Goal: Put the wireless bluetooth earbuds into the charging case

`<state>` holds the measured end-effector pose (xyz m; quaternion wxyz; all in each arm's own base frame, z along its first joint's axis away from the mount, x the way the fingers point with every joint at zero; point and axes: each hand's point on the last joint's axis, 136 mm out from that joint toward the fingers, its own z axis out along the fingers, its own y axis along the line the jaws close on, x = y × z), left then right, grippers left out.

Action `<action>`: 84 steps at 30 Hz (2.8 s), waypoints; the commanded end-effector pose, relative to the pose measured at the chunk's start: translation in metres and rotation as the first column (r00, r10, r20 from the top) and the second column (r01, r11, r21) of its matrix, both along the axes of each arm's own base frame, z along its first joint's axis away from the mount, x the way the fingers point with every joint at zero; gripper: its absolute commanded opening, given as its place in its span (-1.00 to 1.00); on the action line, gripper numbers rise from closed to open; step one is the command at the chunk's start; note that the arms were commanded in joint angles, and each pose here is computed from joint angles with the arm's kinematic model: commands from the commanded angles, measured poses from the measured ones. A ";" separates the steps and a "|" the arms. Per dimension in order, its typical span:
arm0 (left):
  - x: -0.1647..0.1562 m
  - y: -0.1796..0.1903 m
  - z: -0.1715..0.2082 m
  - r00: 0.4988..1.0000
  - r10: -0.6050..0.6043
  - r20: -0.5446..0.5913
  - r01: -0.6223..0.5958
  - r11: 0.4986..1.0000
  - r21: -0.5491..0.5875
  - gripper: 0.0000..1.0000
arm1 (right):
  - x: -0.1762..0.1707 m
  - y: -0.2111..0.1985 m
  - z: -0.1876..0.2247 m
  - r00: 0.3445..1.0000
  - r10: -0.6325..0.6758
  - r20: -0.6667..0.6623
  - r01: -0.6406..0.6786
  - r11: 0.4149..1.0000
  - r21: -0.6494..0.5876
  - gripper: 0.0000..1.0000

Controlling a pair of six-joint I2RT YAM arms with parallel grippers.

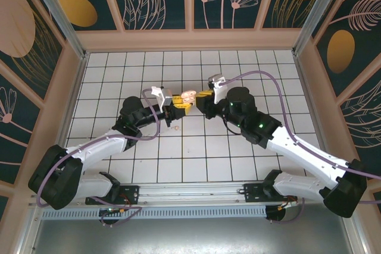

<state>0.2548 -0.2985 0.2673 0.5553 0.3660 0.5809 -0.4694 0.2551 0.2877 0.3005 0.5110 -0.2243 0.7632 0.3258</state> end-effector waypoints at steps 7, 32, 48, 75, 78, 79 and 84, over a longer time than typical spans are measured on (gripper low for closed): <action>0.003 -0.006 0.000 0.998 -0.007 -0.058 0.007 1.000 0.009 -0.60 | 0.000 0.005 0.049 0.995 0.041 0.094 -0.049 0.994 0.092 -0.56; 0.000 -0.012 0.016 0.994 -0.063 -0.093 0.057 0.996 -0.064 -0.59 | -0.002 0.006 0.034 0.995 0.073 0.071 -0.078 0.994 0.076 -0.55; -0.002 -0.009 0.032 0.995 -0.065 -0.078 0.056 0.992 -0.112 -0.58 | 0.001 0.001 0.015 0.998 0.054 0.030 -0.055 0.997 0.045 -0.55; -0.004 -0.007 0.050 0.995 -0.075 -0.065 0.064 0.984 -0.167 -0.56 | 0.007 0.004 0.002 0.999 0.032 0.015 -0.032 0.999 -0.022 -0.56; -0.003 -0.006 0.053 0.996 -0.066 -0.064 0.054 0.983 -0.175 -0.56 | 0.006 0.005 -0.002 0.999 0.037 0.008 -0.037 0.999 -0.034 -0.57; -0.002 -0.006 0.054 0.996 -0.061 -0.063 0.049 0.983 -0.177 -0.56 | 0.005 0.005 -0.002 0.999 0.040 0.006 -0.039 0.999 -0.036 -0.57; 0.001 -0.004 0.056 0.998 -0.038 -0.057 0.027 0.983 -0.180 -0.57 | -0.001 0.003 -0.005 0.999 0.053 -0.005 -0.053 0.997 -0.051 -0.56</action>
